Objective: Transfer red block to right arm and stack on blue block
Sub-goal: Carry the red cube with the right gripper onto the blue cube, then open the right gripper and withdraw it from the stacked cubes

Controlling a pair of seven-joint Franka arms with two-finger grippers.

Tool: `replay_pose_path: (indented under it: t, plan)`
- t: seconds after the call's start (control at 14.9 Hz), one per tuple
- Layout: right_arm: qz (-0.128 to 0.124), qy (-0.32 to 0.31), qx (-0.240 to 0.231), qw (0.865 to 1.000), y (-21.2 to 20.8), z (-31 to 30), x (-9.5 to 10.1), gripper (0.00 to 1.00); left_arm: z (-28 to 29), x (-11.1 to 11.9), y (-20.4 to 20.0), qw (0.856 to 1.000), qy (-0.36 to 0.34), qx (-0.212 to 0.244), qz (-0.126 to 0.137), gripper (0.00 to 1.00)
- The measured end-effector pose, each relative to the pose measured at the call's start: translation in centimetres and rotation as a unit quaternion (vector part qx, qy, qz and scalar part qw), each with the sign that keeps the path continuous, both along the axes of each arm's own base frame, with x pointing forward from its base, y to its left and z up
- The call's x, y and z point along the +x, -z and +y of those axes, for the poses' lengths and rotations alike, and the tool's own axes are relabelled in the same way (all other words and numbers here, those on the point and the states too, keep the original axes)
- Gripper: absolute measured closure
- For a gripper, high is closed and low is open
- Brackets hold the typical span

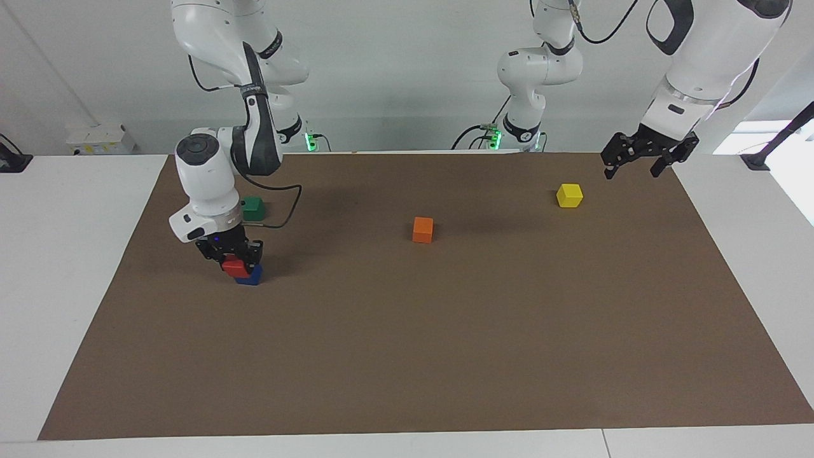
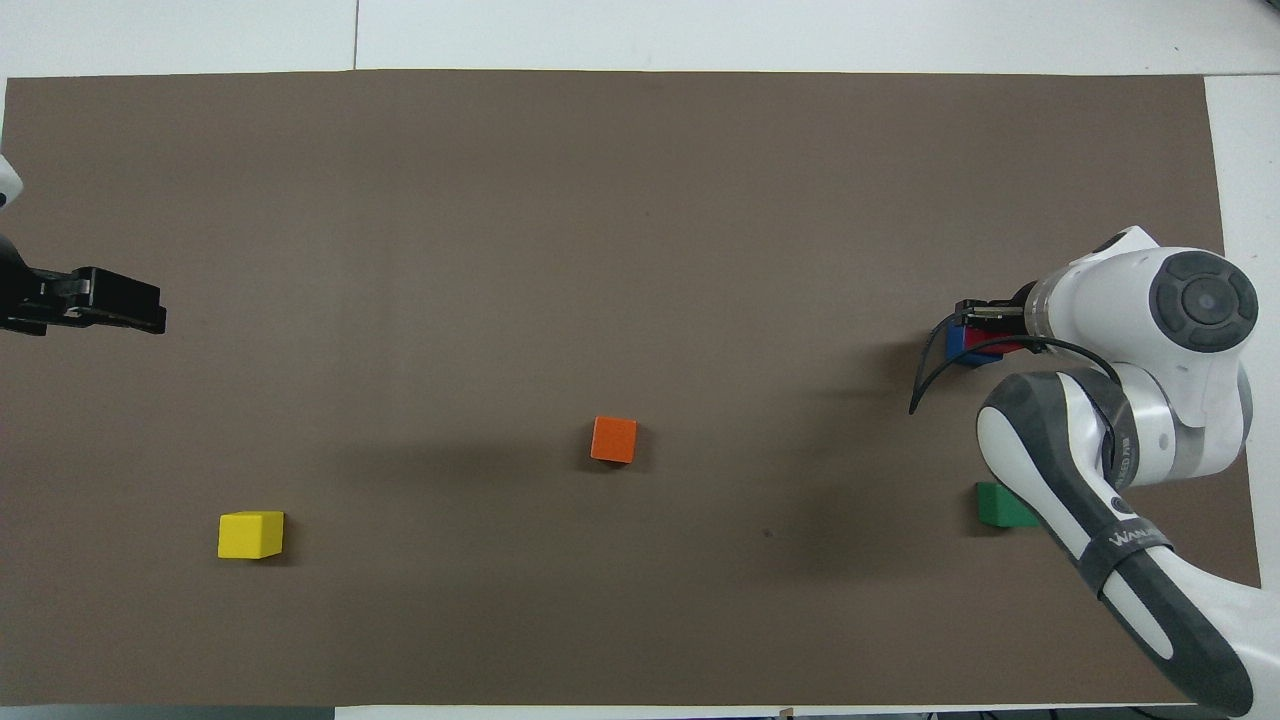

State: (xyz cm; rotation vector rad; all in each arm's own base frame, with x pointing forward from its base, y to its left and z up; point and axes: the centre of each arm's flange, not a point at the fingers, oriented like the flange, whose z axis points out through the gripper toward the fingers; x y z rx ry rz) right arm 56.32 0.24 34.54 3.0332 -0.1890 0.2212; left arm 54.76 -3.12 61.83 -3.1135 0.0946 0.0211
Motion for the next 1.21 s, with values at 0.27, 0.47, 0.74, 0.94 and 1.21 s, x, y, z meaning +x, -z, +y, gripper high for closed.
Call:
replay_pose_path:
  t: [0.27, 0.47, 0.74, 0.94, 1.21]
  plan:
    - [0.004, 0.007, 0.000, 1.000, 0.1, -0.7, -0.1, 0.00, 0.0, 0.0, -0.2, 1.000, 0.000, 0.000, -0.005, 0.00]
    - [0.019, 0.010, -0.003, 1.000, -0.6, -0.8, 0.2, 0.00, -0.1, 0.0, -0.2, 1.000, 0.001, -0.001, -0.005, 0.00]
    - [0.041, -0.005, -0.014, 0.999, -5.6, -0.5, 1.3, 0.00, -0.2, 0.0, -0.2, 1.000, 0.002, -0.001, -0.005, 0.00]
    - [0.046, -0.052, -0.009, 0.998, -10.8, 0.0, 1.3, 0.00, -0.4, 0.0, 0.0, 1.000, 0.004, -0.001, -0.002, 0.00]
    - [0.061, -0.059, 0.031, 0.996, -18.0, 0.1, -0.2, 0.00, 0.0, 0.0, 0.3, 1.000, 0.000, -0.001, 0.001, 0.00]
